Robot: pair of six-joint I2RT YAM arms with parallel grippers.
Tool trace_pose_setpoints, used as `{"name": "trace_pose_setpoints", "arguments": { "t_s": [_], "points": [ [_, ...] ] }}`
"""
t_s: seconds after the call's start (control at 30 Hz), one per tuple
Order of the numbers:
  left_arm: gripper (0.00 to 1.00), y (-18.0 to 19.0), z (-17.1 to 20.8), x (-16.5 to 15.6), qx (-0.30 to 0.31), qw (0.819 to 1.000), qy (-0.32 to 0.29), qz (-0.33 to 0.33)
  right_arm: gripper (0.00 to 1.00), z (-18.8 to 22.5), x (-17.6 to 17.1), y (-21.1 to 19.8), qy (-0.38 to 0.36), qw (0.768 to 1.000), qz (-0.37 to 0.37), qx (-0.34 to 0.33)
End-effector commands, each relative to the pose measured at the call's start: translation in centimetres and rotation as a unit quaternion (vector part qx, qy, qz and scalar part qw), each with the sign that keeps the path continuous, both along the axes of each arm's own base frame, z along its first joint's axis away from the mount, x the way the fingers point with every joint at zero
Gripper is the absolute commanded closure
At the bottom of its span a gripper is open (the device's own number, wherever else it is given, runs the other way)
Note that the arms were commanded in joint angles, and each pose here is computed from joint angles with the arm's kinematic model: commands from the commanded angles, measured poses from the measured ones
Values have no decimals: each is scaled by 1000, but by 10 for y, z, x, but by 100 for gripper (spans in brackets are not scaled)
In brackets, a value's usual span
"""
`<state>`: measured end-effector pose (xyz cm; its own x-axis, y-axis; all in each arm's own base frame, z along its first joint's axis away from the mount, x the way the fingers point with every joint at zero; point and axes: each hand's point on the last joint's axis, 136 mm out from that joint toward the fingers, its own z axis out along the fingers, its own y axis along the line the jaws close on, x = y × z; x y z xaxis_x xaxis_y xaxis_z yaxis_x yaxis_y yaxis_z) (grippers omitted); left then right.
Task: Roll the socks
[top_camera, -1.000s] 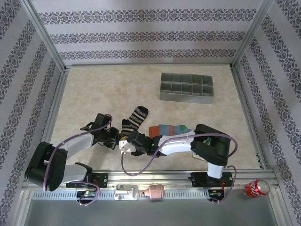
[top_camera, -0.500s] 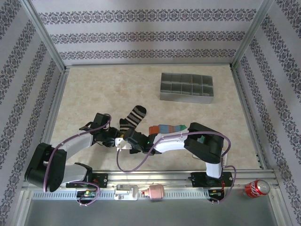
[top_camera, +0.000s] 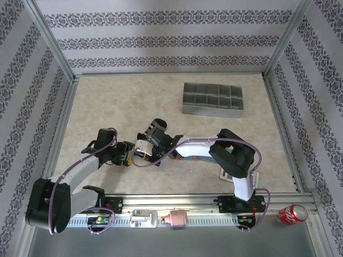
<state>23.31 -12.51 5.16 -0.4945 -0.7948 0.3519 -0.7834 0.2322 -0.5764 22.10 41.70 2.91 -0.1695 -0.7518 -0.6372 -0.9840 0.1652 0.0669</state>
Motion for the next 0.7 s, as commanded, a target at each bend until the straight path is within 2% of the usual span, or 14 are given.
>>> {"name": "trace_pose_setpoints", "arguments": {
  "t_s": [0.0,0.33,0.43,0.57,0.6,0.67],
  "points": [
    [47,-4,3,2,-17,1000,-19,-5,100,-50,-31,-33,154,985,-27,-68],
    [45,-17,-7,18,-28,999,-35,-17,100,-56,-33,-41,308,948,-63,-53],
    [49,-21,-15,20,-25,999,-33,-21,100,-57,-32,-41,346,934,-75,-51],
    [63,-23,-29,13,-13,999,-11,-29,100,-54,-28,-38,388,917,-89,-38],
    [72,-22,-34,10,-10,1000,0,-30,100,-54,-29,-37,389,916,-89,-37],
    [95,-19,-43,-2,3,999,33,-33,100,-49,-26,-37,370,924,-86,-31]
  ]
}}
